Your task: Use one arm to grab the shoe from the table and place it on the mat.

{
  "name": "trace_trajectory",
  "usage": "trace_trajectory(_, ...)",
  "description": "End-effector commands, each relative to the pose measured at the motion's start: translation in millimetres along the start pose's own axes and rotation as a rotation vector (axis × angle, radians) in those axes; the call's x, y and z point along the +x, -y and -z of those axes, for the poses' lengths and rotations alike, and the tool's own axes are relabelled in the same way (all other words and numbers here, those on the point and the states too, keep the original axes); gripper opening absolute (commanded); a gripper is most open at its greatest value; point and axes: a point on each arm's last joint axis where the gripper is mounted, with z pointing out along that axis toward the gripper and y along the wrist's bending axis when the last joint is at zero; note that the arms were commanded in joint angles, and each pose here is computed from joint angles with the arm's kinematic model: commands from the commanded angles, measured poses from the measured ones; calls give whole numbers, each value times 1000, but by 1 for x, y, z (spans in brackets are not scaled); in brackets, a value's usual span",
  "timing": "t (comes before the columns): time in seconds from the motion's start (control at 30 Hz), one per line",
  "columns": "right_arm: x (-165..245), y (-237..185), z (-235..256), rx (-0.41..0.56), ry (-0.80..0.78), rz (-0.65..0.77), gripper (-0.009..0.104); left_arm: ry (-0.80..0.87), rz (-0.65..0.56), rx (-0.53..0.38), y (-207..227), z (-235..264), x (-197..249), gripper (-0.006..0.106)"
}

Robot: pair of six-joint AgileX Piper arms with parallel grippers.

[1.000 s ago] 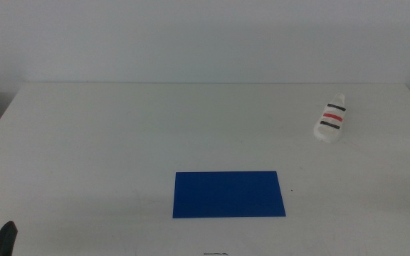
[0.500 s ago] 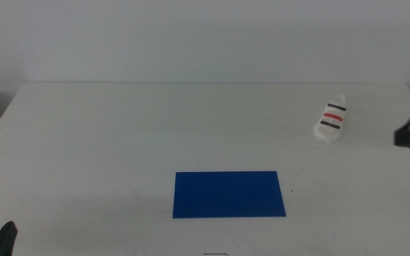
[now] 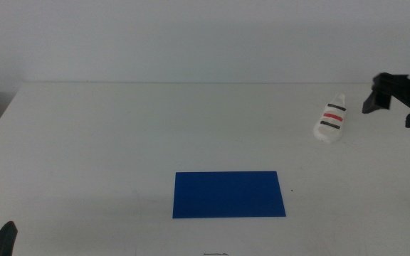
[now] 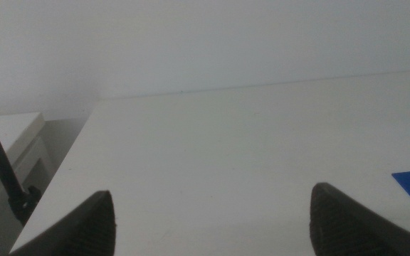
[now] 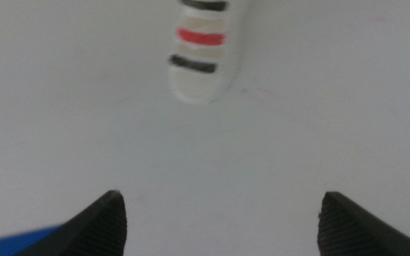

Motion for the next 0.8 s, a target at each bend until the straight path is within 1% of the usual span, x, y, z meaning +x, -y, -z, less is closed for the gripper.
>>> trace_trajectory(0.0, -27, -8, 6, 35, 32, -25, 83, 106, 23, -1, 0, 2, -10, 94)
trace_trajectory(0.07, -41, -14, -10, 95, 0, -9, 80, 106, 23, -1, 0, 2, -10, 94)
trace_trajectory(0.13, -57, -23, -24, 149, 13, -4, 77, 106, 23, -1, 0, 2, -10, 94)
trace_trajectory(0.23, -78, -36, -43, 198, 38, -25, 76, 106, 23, -1, 0, 2, -10, 94)
trace_trajectory(0.47, -109, -54, -77, 177, 51, -90, 76, 106, 23, -1, 0, 2, -10, 94)
trace_trajectory(0.77, -118, -53, -127, 199, 2, -113, 76, 106, 23, -1, 0, 2, -10, 94)
